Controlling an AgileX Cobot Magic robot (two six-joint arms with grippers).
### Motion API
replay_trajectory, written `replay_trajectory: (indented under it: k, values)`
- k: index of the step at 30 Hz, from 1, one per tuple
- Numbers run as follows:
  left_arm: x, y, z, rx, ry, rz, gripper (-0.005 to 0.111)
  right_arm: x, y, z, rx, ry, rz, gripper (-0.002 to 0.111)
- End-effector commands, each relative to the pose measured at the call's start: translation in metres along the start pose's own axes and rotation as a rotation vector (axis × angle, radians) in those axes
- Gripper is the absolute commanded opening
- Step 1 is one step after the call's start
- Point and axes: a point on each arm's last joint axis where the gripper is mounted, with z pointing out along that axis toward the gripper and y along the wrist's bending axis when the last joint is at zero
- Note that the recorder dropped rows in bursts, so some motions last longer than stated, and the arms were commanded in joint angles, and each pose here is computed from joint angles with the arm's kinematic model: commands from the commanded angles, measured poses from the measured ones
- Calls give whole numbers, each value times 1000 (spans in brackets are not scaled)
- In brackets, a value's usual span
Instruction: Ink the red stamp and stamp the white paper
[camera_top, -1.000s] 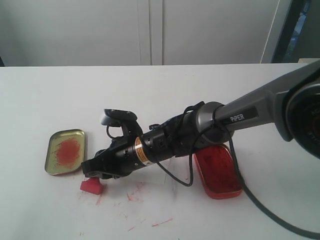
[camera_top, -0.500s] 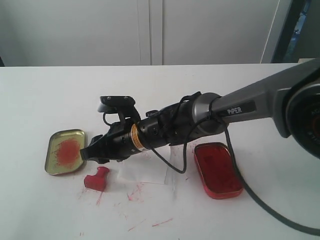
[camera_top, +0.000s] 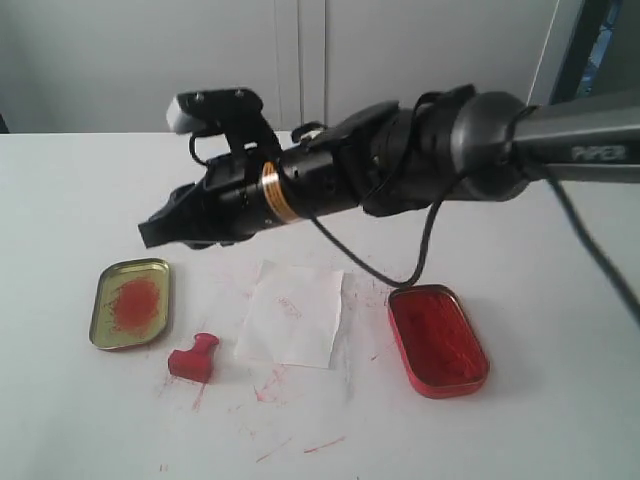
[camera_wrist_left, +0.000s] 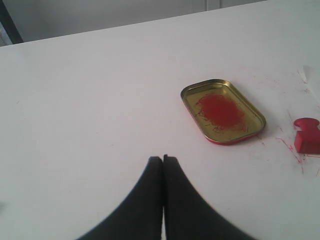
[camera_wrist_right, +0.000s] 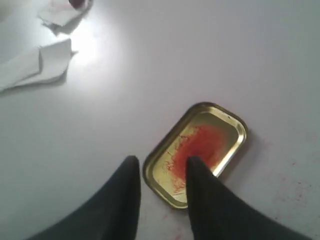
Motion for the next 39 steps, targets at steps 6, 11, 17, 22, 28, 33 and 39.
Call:
replay_trajectory:
  k: [6,11,17,22,28,33,39]
  values:
    - [0,0,0,7,-3,-2,0,-18,25,-102,6,-119,19,0]
    - [0,0,0,7,-3,-2,0,10,26,-144,72,-133,29,0]
    - [0,0,0,7,-3,-2,0,39,31,-189,250,-206,-37,0]
    - [0,0,0,7,-3,-2,0,50,42,-197,200,-200,-51,0]
    - [0,0,0,7,-3,-2,0,50,43,-197,196,-199,-51,0]
    - [0,0,0,7,-3,-2,0,50,43,-197,194,-198,-51,0]
    - [0,0,0,7,-3,-2,0,47,51,-208,187,-236,-74,0]
